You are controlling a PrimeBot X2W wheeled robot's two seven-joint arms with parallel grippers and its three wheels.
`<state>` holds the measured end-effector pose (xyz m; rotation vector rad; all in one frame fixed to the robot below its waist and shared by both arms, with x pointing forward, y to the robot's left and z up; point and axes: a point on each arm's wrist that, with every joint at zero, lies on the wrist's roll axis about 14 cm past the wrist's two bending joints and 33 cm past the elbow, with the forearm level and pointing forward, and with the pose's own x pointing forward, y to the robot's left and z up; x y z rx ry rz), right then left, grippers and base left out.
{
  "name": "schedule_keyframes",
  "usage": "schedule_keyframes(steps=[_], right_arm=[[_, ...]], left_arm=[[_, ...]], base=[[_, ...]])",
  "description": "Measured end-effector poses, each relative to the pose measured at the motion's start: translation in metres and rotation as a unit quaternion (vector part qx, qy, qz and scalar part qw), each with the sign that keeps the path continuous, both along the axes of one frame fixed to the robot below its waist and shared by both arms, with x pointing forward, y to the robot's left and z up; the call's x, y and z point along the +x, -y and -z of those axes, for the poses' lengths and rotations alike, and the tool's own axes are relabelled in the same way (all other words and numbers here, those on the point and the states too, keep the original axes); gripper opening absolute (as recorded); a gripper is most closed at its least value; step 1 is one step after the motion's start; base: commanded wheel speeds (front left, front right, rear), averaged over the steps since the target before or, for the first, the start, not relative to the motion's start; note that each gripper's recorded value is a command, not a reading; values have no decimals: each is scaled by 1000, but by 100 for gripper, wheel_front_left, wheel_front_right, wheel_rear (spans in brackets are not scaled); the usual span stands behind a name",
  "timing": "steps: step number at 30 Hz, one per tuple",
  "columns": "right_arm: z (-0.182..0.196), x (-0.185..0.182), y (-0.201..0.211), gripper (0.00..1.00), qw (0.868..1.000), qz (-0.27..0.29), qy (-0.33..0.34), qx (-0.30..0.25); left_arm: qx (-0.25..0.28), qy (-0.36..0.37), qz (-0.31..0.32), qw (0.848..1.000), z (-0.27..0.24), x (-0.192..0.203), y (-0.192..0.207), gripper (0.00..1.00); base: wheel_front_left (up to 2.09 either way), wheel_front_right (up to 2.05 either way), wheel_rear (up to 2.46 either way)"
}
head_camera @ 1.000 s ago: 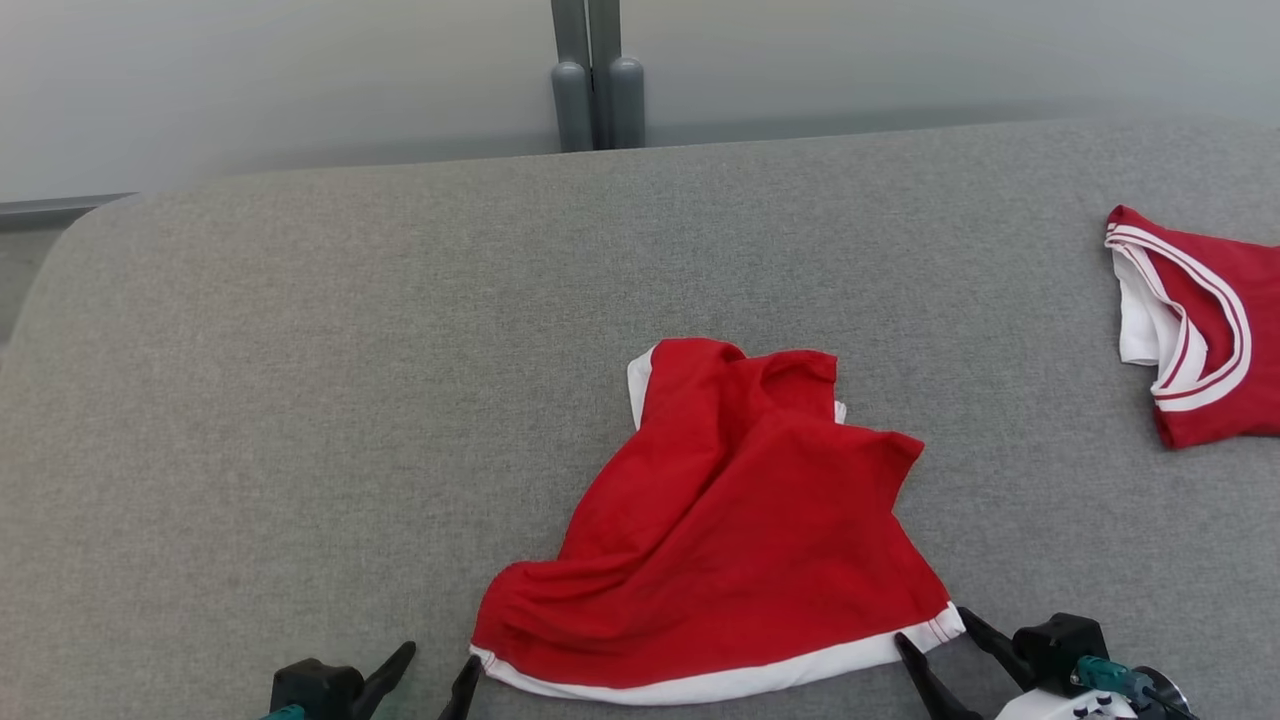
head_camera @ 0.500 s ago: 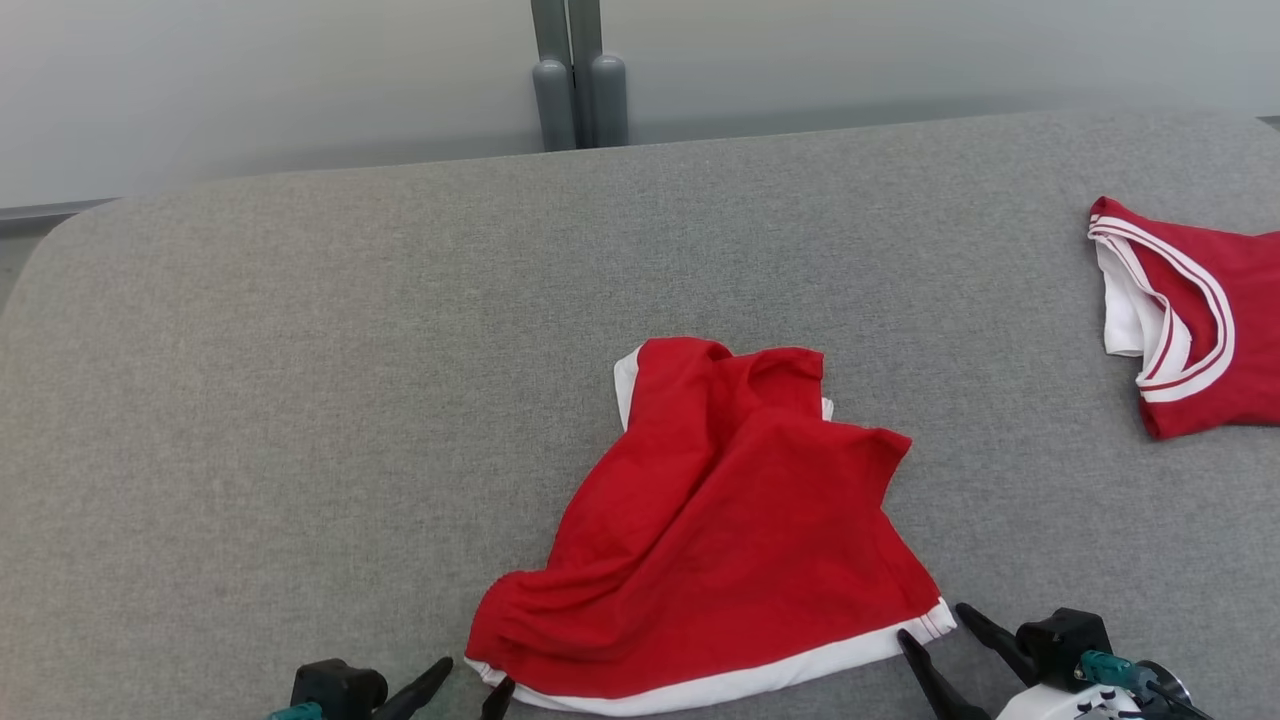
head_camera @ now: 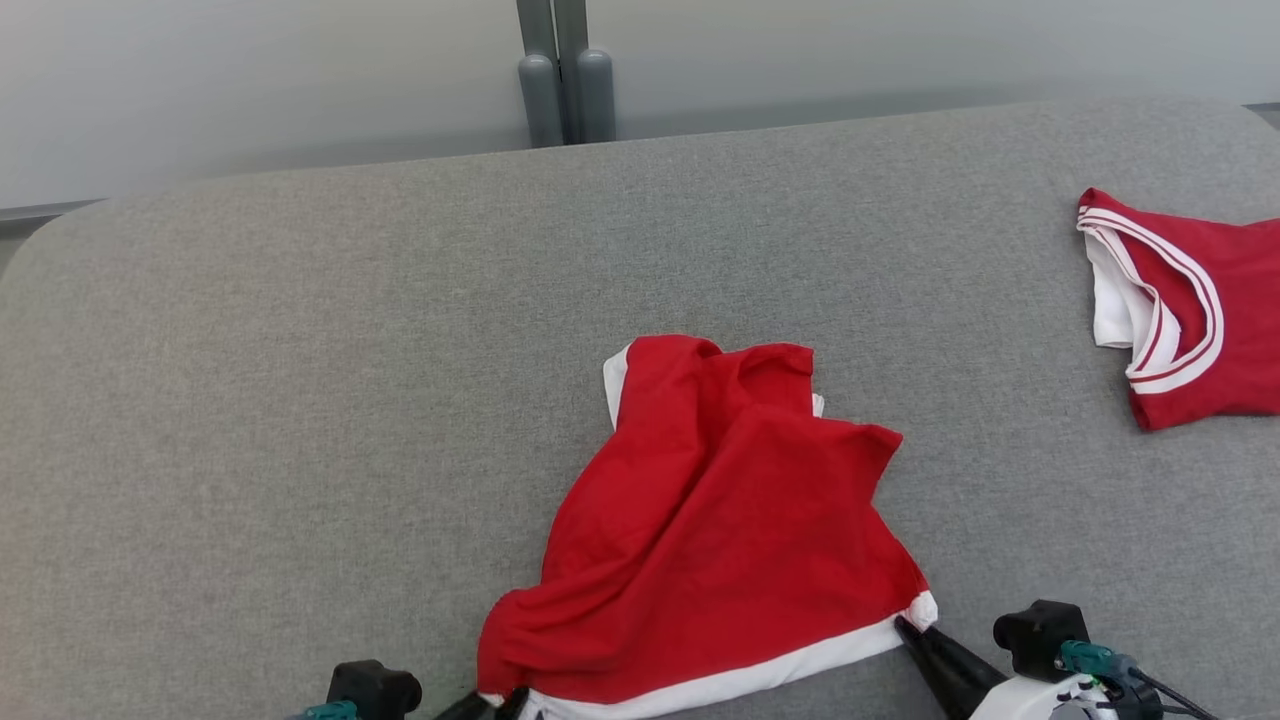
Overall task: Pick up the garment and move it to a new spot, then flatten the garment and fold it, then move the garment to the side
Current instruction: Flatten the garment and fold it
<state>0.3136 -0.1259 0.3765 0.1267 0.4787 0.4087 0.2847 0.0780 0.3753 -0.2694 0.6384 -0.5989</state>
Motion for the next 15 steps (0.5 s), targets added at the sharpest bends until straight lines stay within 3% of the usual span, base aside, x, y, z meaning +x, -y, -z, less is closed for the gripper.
schedule_keyframes(steps=[7, 11, 15], right_arm=[[-47, 19, 7, 0, 992, 53, 35, 109], [-102, 34, 29, 0, 979, 76, 99, 161], [-168, 46, 41, 0, 963, 65, 166, 204]], left_arm=[[-56, 14, -21, 998, -28, 12, 3, 0], [-156, 50, -31, 986, -85, 24, 23, 0], [-195, 107, -14, 975, -143, 38, 29, 0]], base=[[0, 0, 0], [0, 0, 0], [0, 0, 0]])
